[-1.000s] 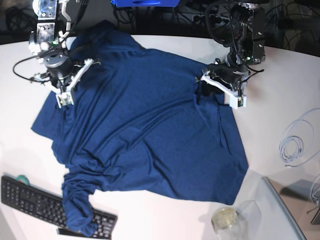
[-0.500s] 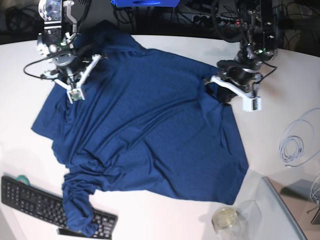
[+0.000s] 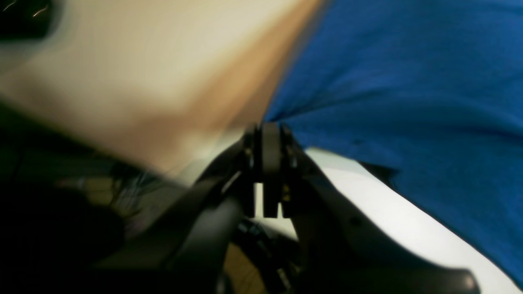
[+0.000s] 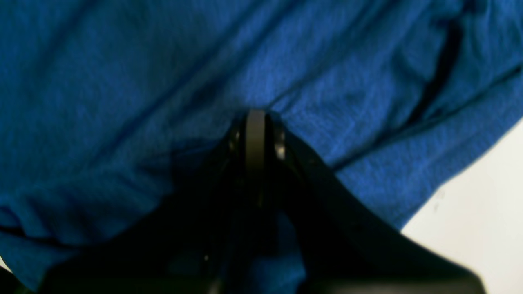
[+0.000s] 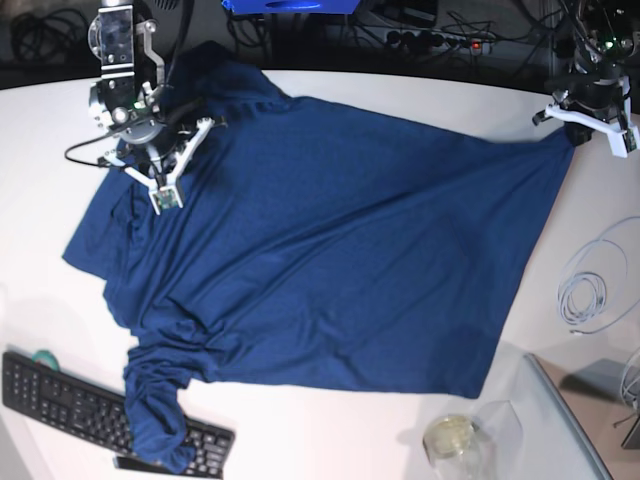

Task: Layout the t-shirt on the table in an organized manner, then fold the t-shirt properly
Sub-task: 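Pull the shirt edges apart with both grippers to stretch it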

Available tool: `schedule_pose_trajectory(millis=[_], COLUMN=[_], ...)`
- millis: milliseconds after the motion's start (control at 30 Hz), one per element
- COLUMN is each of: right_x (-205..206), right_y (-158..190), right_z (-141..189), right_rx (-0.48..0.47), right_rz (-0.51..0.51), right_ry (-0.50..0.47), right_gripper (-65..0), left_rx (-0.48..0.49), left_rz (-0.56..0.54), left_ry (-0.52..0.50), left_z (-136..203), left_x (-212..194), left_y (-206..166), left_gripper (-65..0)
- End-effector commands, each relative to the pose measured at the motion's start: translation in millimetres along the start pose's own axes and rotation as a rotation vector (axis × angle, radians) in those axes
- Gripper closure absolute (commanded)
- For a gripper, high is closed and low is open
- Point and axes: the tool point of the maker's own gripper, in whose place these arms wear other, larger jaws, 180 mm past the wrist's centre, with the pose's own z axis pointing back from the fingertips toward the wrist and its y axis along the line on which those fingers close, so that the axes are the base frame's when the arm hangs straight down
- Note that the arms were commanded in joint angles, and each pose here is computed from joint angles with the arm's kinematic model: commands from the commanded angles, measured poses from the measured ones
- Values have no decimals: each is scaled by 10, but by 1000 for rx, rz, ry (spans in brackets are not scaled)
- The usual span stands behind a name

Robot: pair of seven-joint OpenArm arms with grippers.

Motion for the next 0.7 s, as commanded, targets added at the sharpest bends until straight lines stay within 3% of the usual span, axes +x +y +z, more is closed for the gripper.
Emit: schedule_pose_trajectory(millis=[0, 200, 267, 533, 667], right_x=[-14, -99, -122, -448, -420], right_y=[-35, -357, -469, -729, -839], right_z=[-21, -109, -90, 27, 95], right_rx=[-8, -67, -92, -157, -182], right_rz=[0, -93, -114, -180, -164], right_ry=[17, 50, 52, 102, 88], right_gripper=[-27, -27, -2, 0, 0], left_rx=[14, 33, 12, -69, -117], left_rz=[-10, -5, -4, 0, -22], left_ry=[-41, -16, 10, 90, 112], left_z=[46, 51, -1, -164, -177], left_x=[122, 25, -68, -363, -438], left_y=[76, 162, 82, -255, -445], left_gripper=[0, 0, 0, 0, 0])
